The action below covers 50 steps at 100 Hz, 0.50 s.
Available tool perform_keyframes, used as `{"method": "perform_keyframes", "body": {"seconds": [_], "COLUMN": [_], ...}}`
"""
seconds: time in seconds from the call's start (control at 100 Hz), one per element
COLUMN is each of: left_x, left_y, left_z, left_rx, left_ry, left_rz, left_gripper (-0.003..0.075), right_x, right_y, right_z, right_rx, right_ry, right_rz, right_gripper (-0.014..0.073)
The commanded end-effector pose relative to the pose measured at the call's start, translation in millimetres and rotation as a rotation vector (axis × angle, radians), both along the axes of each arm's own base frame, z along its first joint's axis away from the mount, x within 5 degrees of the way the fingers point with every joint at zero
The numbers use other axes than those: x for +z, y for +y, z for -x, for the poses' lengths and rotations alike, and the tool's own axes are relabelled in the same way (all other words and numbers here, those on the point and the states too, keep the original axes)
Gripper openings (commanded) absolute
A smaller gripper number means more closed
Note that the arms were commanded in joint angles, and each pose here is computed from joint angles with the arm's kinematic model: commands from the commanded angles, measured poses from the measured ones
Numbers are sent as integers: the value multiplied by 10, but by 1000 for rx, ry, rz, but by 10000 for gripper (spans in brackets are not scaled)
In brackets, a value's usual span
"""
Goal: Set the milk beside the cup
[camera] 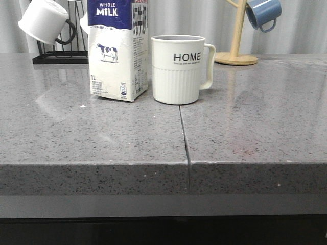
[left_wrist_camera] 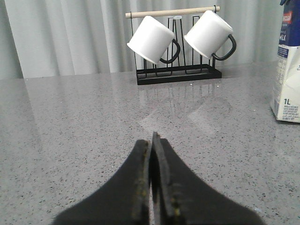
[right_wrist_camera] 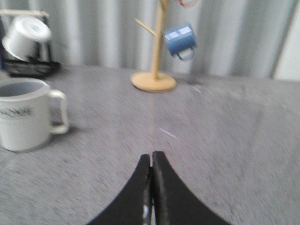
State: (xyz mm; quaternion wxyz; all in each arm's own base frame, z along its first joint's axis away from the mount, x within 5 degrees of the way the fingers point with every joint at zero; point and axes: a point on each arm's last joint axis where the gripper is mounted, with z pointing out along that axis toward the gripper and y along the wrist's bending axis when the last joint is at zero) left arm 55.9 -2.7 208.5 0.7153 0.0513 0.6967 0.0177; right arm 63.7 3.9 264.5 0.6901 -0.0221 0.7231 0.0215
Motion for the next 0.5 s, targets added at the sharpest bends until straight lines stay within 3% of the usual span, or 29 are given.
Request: {"method": "perform_keyframes", "body": {"seconds": [0.0, 0.26, 0.49], "left_x": [-70, -70, -70], "left_y": [1, 1, 1], "left_z": [7, 7, 7], "left_rx": [0, 0, 0], "left_ry": [-58, -58, -58], "left_rz": [1, 1, 1], "left_gripper": [-20, -20, -20], "right_x": [-29, -515, -525], "right_y": [-30, -58, -58], "right_z": [-1, 92, 95], "right_rx": [-47, -98, -98], "right_ry": [-113, -180, -184], "right_rz": [17, 12, 11], "right_gripper": [-55, -55, -55]}}
